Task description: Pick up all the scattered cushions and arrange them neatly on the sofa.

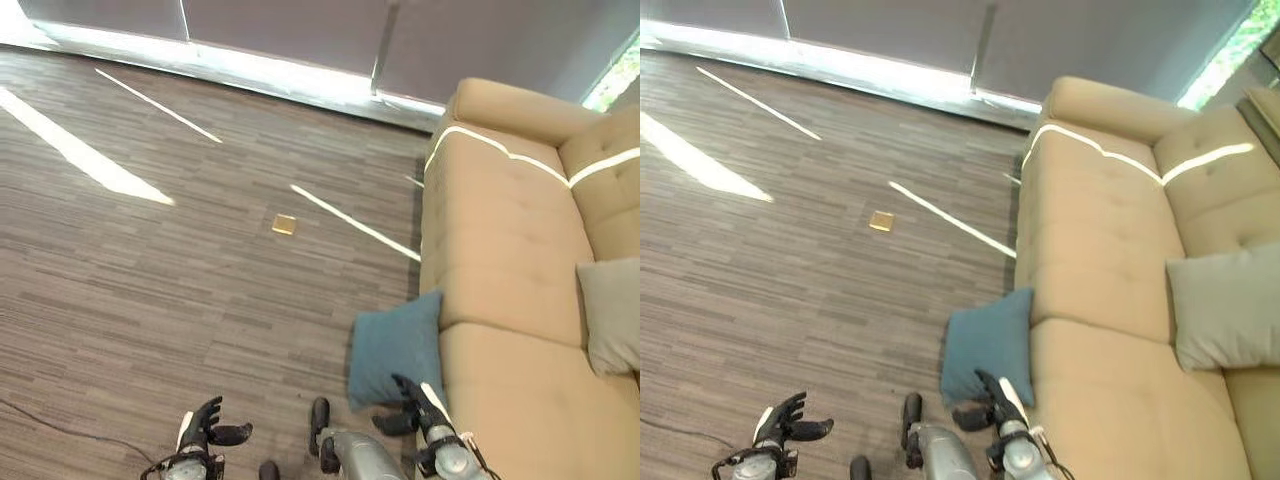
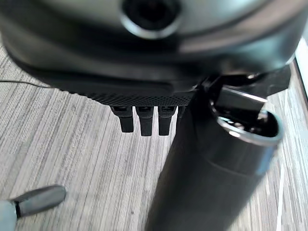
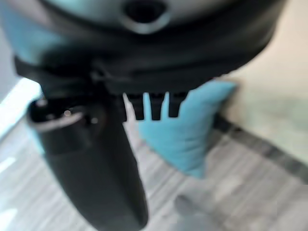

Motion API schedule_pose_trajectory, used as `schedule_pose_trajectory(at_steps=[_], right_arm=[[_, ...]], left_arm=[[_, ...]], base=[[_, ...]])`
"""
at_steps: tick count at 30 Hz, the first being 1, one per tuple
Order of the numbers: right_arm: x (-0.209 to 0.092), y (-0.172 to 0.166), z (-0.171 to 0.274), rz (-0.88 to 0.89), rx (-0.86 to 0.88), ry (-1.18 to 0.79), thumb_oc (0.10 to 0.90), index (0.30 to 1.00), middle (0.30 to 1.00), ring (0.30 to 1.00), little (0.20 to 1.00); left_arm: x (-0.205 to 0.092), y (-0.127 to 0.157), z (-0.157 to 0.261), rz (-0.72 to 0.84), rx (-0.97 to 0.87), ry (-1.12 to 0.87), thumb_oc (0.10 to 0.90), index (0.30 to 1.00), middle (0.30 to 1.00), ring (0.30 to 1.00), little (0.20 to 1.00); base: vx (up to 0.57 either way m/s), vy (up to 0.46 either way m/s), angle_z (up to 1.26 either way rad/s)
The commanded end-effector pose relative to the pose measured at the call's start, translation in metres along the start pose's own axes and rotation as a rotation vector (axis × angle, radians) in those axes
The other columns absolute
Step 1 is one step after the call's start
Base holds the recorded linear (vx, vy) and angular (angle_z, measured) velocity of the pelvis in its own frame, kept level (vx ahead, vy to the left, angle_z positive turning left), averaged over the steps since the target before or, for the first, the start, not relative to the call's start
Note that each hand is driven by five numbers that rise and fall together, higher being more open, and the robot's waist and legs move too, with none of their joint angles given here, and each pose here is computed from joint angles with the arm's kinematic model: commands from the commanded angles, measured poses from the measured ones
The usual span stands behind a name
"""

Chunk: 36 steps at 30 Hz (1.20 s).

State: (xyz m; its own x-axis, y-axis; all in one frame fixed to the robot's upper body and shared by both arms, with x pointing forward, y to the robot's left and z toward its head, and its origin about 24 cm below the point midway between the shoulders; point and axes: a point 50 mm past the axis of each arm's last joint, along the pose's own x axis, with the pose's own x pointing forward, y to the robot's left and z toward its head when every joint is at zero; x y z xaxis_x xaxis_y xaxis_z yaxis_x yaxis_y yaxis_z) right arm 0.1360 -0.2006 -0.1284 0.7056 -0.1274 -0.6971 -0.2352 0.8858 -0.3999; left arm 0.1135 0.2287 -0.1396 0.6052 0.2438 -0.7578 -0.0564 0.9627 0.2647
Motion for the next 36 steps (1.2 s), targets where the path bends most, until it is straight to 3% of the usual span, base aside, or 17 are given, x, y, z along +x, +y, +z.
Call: schedule_pose_trajectory(at_steps=[1,14,25,36], right_arm=[[0.011,-0.032,0.048,-0.103,-0.014,-0.209,0.8,0.9,0.9,0.9,0.9],[0.015,-0.044,0.044,-0.146,-0.019,-0.172,0.8,0.9,0.9,0.9,0.9],[0.02,-0.022,0.071,-0.067,-0.053,-0.25,0.8,0.9,0.9,0.9,0.9],[0.016,-0.034,0.055,-0.108,-0.042,-0.205,0.8,0.9,0.9,0.9,0.9]], left_arm=[[0.011,0.011,0.048,0.034,-0.026,-0.181,0.8,0.9,0.9,0.9,0.9],[0.012,0.011,0.052,0.025,-0.014,-0.19,0.8,0.9,0.9,0.9,0.9],[0.014,0.031,0.057,0.093,0.004,-0.194,0.8,0.9,0.9,0.9,0.9],[0.012,0.02,0.053,0.044,-0.004,-0.195,0.8,0.9,0.9,0.9,0.9]], base=[[0.37,-0.058,0.23],[0.24,0.089,-0.52],[0.17,0.255,-0.66],[0.11,0.021,-0.4]])
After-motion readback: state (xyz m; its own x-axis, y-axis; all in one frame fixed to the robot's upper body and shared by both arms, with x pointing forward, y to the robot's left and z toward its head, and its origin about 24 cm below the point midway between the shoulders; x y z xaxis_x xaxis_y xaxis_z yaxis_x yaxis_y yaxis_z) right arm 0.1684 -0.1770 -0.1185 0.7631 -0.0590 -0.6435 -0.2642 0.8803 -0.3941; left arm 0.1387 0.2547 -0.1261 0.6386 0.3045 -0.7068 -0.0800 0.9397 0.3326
